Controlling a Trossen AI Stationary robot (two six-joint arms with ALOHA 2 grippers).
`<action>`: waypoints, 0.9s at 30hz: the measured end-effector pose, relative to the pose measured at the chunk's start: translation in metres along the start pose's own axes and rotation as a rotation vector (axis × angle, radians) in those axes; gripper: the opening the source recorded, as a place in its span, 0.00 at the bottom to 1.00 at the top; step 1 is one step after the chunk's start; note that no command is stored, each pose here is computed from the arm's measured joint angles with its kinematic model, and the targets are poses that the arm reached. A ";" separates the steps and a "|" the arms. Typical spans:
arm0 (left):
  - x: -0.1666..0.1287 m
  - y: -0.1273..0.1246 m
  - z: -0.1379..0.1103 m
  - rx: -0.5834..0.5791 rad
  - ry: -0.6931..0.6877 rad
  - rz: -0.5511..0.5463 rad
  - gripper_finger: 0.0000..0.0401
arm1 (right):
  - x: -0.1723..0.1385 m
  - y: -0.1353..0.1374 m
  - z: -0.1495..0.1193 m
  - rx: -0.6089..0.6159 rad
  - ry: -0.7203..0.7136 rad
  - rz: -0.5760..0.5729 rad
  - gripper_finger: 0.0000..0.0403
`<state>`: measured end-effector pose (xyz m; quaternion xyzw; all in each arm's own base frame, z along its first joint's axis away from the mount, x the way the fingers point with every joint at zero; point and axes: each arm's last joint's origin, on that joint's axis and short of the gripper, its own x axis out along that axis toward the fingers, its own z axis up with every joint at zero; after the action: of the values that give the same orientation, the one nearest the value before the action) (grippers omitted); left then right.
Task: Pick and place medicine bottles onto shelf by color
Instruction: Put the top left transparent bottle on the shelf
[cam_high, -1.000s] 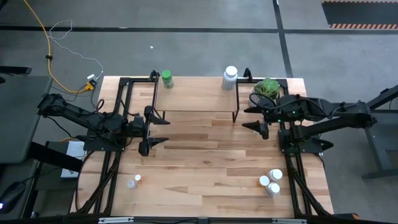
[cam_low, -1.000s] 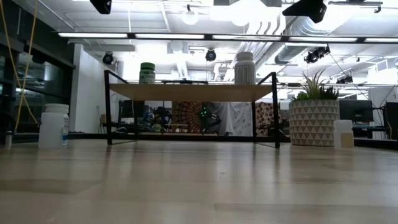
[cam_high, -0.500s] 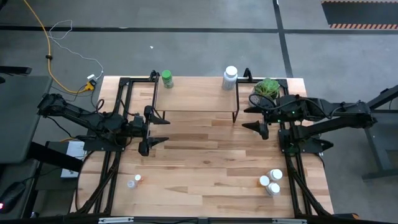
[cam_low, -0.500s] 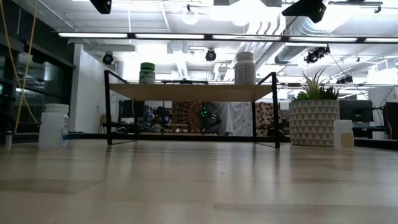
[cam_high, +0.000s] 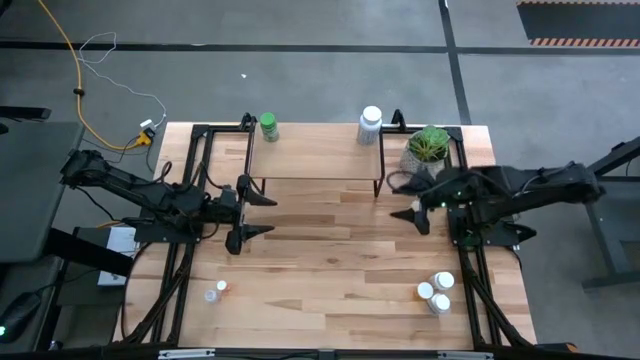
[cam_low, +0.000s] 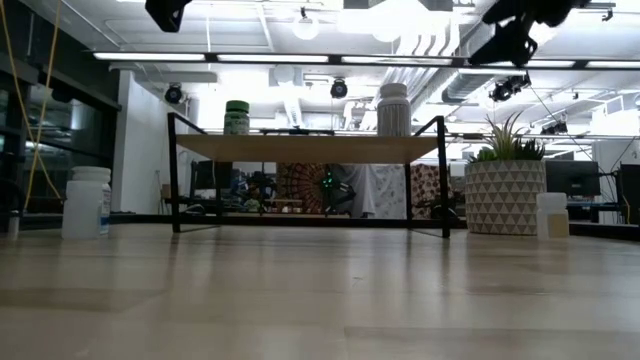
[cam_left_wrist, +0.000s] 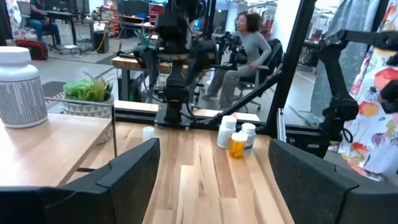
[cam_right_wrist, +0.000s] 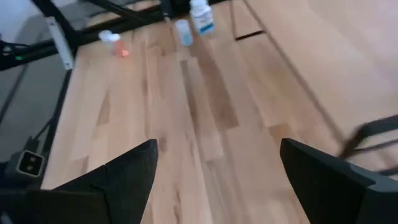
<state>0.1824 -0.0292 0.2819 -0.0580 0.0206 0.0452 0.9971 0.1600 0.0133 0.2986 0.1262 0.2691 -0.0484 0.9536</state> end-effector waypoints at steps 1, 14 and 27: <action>0.000 0.000 0.000 -0.002 0.000 0.000 0.73 | 0.004 0.000 -0.006 0.002 -0.016 0.012 0.82; -0.011 0.003 0.011 -0.142 0.632 0.290 0.73 | 0.036 0.003 -0.043 0.023 -0.356 0.101 0.82; -0.002 0.008 -0.052 0.040 1.207 0.383 0.73 | 0.037 0.001 -0.042 0.011 -0.375 0.034 0.82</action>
<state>0.1782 -0.0279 0.2297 -0.0499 0.5900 0.1820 0.7850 0.1699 0.0249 0.2447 0.1245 0.0843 -0.0564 0.9870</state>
